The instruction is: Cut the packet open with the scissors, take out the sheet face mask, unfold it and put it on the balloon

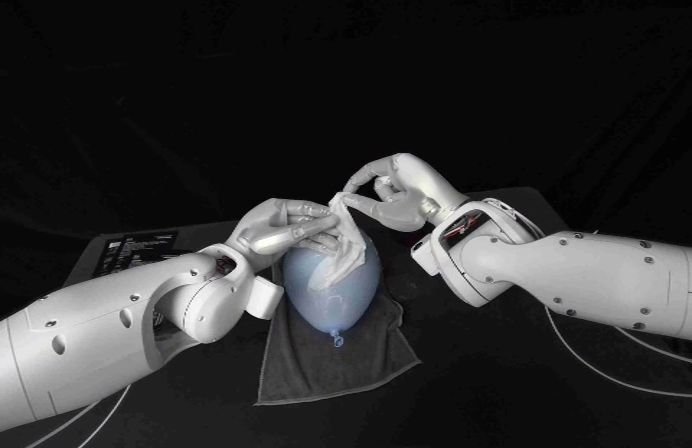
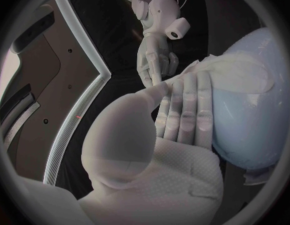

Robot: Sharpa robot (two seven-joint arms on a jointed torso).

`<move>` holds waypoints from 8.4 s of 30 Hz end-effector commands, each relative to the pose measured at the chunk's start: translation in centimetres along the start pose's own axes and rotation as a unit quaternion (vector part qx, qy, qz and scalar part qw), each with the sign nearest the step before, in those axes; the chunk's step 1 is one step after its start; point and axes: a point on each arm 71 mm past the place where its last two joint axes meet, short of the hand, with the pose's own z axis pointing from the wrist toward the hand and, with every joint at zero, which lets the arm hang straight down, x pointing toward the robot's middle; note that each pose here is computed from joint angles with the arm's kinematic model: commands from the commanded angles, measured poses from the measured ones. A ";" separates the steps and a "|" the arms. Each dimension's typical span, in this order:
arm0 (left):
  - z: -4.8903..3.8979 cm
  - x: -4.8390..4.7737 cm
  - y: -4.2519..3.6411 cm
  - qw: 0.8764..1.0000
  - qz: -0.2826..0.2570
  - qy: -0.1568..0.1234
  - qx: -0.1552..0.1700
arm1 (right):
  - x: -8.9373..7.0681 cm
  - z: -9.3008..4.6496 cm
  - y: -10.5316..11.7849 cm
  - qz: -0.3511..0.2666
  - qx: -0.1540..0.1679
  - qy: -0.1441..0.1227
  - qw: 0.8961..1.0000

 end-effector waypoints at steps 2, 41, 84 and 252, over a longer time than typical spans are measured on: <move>0.04 0.07 -0.12 1.000 -0.005 0.001 0.004 | 0.0 0.1 -0.1 -0.002 0.002 0.000 1.000; 0.01 0.34 -0.09 0.999 -0.035 0.026 0.003 | 0.3 0.5 -0.8 -0.018 0.029 0.015 0.999; -0.20 0.04 -0.02 0.997 -0.068 0.026 -0.004 | -1.5 -2.4 -0.6 0.016 0.040 -0.017 0.999; -0.56 -0.23 -0.10 0.999 -0.050 -0.003 -0.006 | 3.6 -1.7 0.9 0.013 0.007 0.018 1.000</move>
